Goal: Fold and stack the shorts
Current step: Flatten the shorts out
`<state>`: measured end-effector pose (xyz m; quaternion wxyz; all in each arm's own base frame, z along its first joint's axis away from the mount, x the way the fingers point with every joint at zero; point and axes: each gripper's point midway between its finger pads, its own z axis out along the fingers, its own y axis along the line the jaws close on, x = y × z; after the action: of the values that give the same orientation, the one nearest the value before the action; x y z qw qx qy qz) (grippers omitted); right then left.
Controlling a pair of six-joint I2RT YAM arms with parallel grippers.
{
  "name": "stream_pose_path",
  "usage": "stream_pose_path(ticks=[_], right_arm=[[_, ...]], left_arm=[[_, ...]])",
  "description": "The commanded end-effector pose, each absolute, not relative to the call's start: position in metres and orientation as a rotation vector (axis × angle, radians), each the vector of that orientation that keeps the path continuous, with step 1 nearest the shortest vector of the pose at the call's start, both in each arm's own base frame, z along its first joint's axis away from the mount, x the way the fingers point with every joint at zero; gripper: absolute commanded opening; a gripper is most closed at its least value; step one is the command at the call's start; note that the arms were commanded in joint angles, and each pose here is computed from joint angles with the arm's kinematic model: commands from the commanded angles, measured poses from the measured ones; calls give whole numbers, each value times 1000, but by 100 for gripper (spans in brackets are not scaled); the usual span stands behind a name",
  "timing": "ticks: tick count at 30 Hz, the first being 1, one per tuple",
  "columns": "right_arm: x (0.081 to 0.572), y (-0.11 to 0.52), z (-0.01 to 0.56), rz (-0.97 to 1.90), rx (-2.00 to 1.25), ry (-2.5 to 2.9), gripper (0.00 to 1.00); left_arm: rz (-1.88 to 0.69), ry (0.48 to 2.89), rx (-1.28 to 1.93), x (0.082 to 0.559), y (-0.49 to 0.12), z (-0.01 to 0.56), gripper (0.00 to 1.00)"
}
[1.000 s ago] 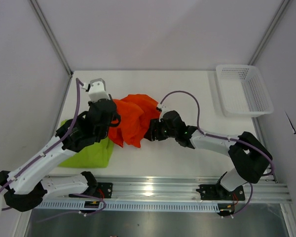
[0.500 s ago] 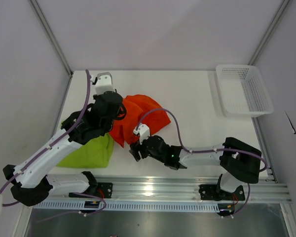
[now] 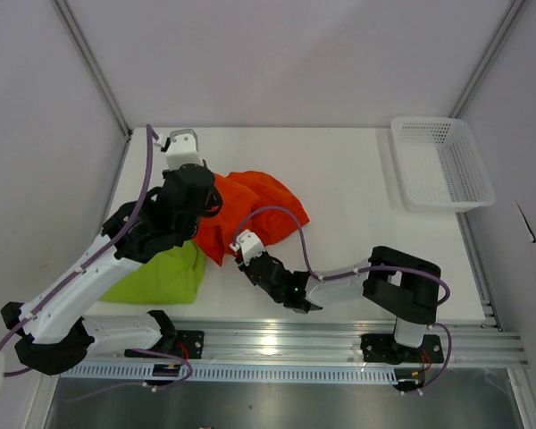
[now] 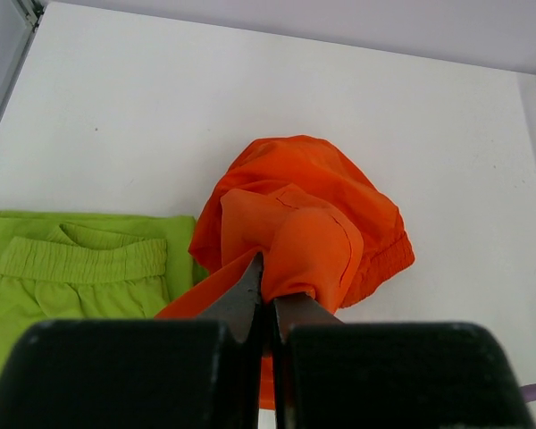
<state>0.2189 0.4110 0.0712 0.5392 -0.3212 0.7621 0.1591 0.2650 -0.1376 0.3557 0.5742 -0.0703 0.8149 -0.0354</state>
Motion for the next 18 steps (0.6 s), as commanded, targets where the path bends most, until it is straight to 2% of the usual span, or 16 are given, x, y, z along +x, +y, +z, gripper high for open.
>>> stream_pose_path(ticks=[1,2,4,5,7,8,12,18], right_arm=[[239,414,105,358,-627,1737,32],[241,410,107,343,-612,1740,0],[238,398,107,335,-626,1751,0],[237,390,130,364,-597,1726,0],[233,367,137,348,-639,1752,0],[243,347,174,374,-570,1729,0],[257,295,247,517,-559,1805,0],[268,238,354,488,-537,1755,0]], left_arm=[[-105,1855,-191,262,-126,380,0],[-107,1851,-192,261,-125,382,0],[-97,1851,-190,261,-123,381,0],[-93,1850,-189,261,-121,381,0],[-75,1861,-182,262,-119,373,0],[-80,1858,-189,261,-117,372,0],[-89,1898,-188,268,-119,346,0],[-91,1933,-170,273,-122,328,0]])
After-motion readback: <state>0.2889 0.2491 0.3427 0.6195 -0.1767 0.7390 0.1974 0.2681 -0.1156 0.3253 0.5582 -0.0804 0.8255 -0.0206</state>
